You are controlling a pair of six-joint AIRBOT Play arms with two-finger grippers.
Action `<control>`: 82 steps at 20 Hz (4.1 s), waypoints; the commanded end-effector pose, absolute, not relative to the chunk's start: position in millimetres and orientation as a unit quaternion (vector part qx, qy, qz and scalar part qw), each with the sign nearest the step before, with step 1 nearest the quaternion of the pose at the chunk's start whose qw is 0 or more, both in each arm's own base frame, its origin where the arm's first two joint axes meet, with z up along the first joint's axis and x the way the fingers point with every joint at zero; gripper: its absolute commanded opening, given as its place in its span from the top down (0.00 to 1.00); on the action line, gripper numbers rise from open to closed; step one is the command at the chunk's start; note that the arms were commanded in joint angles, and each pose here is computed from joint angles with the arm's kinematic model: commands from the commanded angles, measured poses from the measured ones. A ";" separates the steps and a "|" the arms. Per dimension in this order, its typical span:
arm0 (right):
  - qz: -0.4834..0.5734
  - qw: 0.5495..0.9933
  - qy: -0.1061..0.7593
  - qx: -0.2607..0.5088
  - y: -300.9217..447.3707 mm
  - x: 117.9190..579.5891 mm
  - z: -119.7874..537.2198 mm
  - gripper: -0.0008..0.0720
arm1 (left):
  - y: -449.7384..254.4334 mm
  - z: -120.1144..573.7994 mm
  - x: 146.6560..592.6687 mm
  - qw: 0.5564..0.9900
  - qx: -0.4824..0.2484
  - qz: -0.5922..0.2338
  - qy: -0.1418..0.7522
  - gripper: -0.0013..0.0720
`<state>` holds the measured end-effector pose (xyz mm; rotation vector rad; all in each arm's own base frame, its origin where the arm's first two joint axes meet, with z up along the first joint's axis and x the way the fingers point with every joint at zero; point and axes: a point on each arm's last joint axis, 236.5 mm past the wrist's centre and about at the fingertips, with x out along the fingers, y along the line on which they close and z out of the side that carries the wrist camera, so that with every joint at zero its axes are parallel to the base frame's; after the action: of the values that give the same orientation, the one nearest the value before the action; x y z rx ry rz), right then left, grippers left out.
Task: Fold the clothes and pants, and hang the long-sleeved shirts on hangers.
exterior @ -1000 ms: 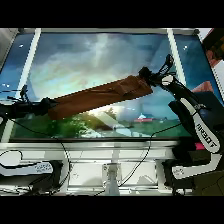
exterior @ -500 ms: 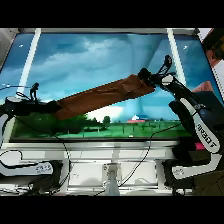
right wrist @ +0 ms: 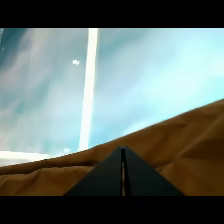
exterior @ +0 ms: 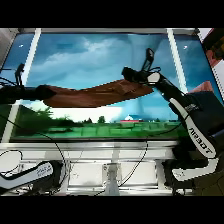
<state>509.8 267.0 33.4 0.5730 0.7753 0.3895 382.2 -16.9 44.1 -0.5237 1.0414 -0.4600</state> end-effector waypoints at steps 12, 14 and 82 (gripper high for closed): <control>0.285 0.727 0.580 0.231 449.8 350.3 -68.1 0.97 | -58.1 158.6 352.6 0.834 -0.277 -0.262 0.398 0.96; 0.295 0.717 0.592 0.221 457.2 334.3 -69.8 0.97 | -58.0 158.5 352.8 0.834 -0.277 -0.262 0.398 0.96; 0.031 0.741 0.585 0.329 106.3 412.8 -55.0 0.07 | -311.7 155.0 471.8 0.899 -0.254 -0.286 0.211 0.01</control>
<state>410.5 81.5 -32.1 0.4927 1.2409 0.0595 471.9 -312.1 154.5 -0.5264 0.4373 -0.5897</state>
